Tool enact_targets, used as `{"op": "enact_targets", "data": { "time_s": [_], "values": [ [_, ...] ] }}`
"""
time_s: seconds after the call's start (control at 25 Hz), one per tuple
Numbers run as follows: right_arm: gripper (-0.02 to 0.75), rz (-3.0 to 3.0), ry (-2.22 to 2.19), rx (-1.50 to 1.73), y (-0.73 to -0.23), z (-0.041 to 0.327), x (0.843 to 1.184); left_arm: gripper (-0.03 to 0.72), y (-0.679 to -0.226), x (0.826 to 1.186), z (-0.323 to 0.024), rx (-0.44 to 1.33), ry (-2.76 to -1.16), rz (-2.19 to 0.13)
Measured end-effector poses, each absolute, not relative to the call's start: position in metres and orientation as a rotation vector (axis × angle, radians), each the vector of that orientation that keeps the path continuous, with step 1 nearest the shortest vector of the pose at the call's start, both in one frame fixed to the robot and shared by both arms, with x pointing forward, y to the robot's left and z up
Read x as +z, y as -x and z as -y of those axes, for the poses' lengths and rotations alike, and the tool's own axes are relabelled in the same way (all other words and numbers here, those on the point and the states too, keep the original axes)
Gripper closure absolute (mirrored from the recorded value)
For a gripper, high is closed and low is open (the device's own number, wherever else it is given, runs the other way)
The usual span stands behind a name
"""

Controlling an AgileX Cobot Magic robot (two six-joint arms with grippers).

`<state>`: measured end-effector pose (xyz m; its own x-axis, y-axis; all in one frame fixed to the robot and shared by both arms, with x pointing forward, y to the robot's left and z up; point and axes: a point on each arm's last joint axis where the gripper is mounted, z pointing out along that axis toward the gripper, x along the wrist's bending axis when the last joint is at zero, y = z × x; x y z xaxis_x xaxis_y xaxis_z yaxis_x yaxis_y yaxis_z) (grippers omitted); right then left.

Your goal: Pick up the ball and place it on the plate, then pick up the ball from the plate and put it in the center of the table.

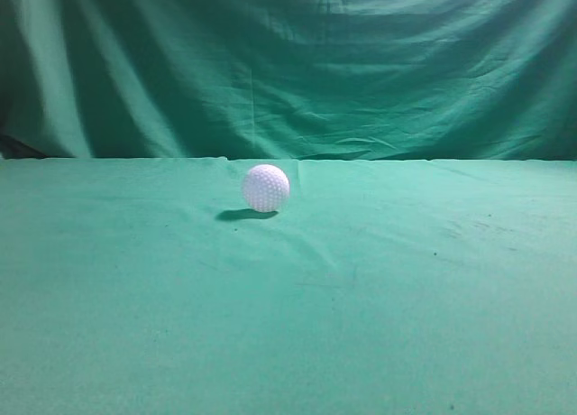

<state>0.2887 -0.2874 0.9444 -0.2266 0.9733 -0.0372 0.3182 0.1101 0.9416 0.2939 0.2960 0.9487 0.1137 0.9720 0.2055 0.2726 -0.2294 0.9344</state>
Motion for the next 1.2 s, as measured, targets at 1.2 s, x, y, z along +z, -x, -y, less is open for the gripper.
{"op": "enact_targets", "data": {
  "time_s": [1.2],
  "values": [
    [0.738, -1.558, -1.354, 1.079, -0.2903, 0.2928, 0.9437, 0.688, -0.2939, 0.9487, -0.296, 1.157, -1.628, -1.24]
  ]
}}
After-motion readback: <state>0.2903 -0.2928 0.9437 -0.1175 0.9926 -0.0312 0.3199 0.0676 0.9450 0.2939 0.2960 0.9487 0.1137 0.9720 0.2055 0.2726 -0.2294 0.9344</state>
